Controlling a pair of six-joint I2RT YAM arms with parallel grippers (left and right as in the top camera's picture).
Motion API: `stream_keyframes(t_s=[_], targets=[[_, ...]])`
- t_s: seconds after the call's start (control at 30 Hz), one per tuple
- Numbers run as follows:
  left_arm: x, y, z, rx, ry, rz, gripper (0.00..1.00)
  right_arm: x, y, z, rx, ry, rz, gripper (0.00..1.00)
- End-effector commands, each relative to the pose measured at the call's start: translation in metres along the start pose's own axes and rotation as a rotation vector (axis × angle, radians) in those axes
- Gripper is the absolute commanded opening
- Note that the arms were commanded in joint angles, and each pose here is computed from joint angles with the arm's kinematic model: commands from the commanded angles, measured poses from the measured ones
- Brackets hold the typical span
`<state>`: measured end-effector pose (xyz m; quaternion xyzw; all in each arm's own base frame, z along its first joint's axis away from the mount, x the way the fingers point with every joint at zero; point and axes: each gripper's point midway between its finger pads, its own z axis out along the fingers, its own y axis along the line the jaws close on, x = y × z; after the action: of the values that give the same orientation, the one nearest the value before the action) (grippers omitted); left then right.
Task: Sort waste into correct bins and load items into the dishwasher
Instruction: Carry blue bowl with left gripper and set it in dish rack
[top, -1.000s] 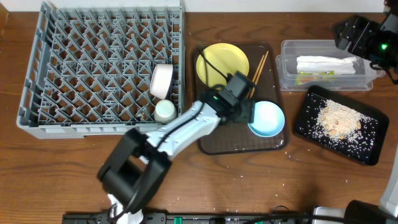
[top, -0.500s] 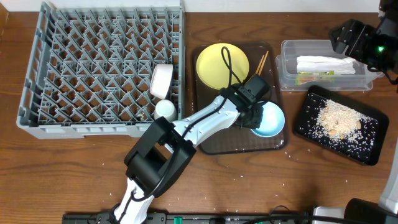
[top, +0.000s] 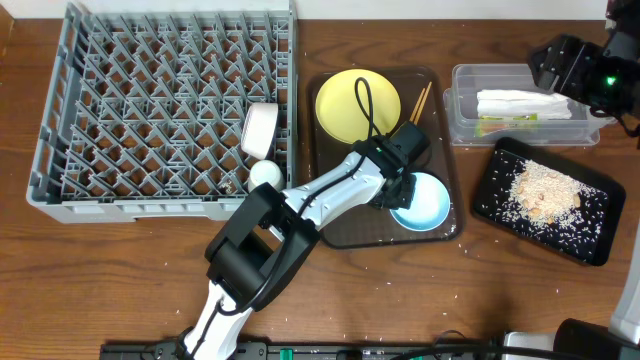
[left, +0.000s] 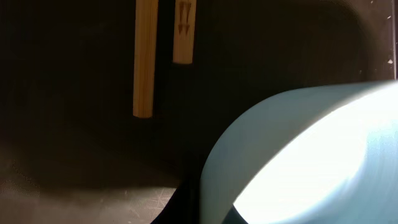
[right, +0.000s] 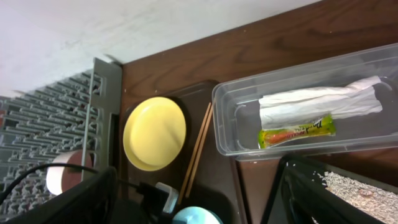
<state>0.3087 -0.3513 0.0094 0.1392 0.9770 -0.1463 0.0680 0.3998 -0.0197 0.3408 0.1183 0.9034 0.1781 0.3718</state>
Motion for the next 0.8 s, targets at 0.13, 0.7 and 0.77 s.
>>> stream_keyframes(t_s=[0.13,0.7,0.77], targets=[[-0.026,0.024,-0.050,-0.129,-0.128,0.011,0.07,0.004,0.002,0.003,-0.007,0.018,-0.031,0.81],[-0.137,0.238,-0.306,-1.177,-0.783,-0.125,0.07,0.004,0.002,0.006,-0.006,0.021,-0.030,0.81],[-0.145,0.256,-0.316,-1.248,-0.806,-0.151,0.07,0.004,0.001,0.008,-0.006,0.025,-0.029,0.82]])
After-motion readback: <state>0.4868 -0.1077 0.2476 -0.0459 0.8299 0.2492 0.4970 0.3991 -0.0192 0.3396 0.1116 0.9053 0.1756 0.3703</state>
